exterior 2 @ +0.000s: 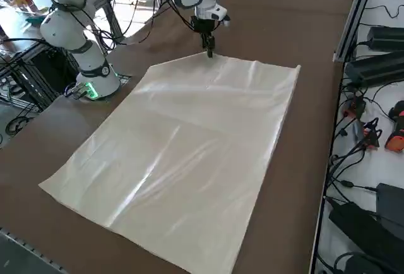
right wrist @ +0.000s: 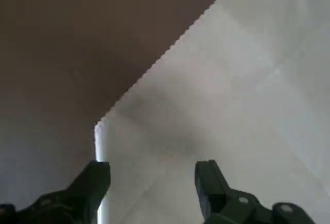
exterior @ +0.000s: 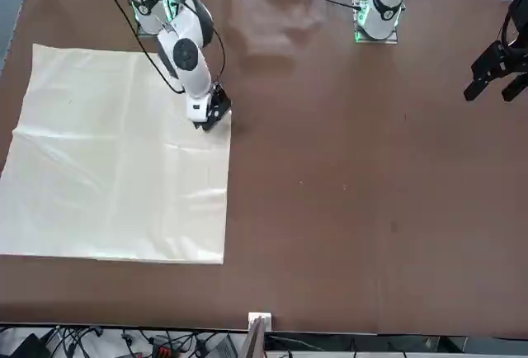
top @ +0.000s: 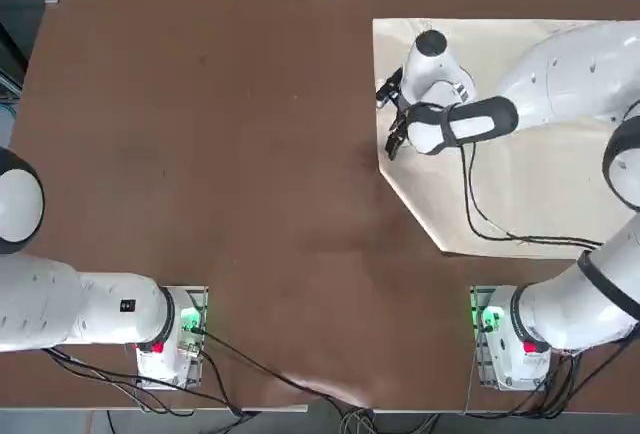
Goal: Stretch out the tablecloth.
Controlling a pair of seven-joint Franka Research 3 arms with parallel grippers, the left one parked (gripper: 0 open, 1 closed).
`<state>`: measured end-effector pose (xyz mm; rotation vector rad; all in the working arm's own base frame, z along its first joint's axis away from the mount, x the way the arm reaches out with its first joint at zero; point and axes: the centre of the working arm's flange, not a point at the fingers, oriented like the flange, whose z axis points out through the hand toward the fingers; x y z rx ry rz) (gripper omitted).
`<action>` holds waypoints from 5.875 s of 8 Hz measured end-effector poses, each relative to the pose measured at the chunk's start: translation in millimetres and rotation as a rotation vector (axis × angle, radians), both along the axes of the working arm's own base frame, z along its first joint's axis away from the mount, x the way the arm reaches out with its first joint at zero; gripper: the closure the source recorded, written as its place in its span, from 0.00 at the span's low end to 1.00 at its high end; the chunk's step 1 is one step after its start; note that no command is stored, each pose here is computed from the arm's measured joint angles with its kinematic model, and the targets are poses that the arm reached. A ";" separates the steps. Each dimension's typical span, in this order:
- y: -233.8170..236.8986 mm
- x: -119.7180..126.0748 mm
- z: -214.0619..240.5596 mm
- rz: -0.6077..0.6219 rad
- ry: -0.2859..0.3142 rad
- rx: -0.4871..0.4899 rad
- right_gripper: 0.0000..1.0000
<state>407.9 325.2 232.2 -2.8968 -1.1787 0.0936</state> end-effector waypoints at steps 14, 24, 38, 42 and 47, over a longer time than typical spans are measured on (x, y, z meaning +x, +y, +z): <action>-16.7 -77.5 -42.6 0.159 -0.008 -0.051 0.39; -27.3 -63.6 -34.5 0.033 -0.034 -0.047 0.98; -101.6 26.7 -30.2 -0.231 -0.050 -0.011 0.88; -107.6 37.9 -24.6 -0.236 -0.060 -0.008 0.78; -124.7 64.6 -10.4 -0.212 -0.081 -0.008 0.64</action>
